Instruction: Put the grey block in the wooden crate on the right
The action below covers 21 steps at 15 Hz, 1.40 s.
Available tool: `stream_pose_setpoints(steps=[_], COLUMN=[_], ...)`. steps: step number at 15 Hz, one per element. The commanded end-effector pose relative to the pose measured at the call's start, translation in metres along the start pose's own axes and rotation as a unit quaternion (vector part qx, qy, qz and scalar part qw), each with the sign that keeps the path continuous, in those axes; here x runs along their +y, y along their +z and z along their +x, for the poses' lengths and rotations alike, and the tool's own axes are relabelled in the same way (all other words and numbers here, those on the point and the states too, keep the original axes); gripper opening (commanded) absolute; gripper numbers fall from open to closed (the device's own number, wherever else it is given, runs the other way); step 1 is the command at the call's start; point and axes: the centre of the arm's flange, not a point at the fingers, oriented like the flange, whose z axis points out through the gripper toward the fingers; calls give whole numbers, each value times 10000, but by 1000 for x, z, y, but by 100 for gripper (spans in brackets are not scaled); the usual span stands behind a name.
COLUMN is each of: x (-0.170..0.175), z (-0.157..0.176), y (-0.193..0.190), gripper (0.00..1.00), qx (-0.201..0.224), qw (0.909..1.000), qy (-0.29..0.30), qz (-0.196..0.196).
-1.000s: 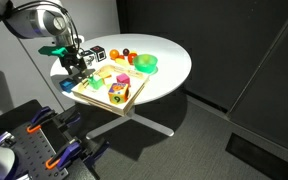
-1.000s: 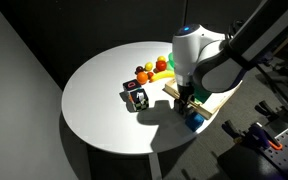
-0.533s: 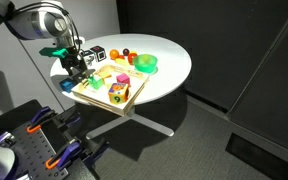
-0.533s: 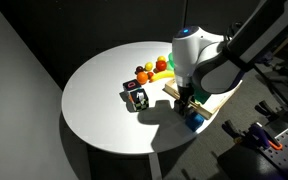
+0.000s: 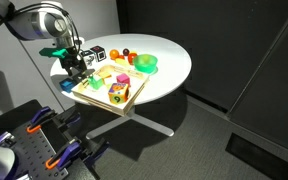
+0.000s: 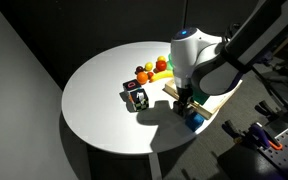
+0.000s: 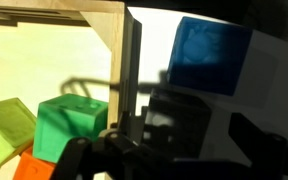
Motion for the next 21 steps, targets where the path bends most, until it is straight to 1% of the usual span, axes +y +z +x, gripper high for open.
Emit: stream_pose_setpoints(steps=[1, 6, 7, 8, 12, 13, 16, 21], x=[-2, -1, -1, -1, -2, -2, 0, 0], z=[7, 8, 7, 7, 6, 6, 6, 3], y=[0, 5, 5, 5, 0, -4, -13, -30], gripper=[100, 100, 75, 74, 41, 35, 31, 31], qx=[-45, -101, -102, -107, -138, -134, -188, -265], qw=[9999, 9998, 9998, 9998, 9998, 9998, 9997, 9993], qy=[10, 14, 10, 7, -63, -74, -140, -266], qz=[-138, -149, -149, -142, -112, -82, 2, 14])
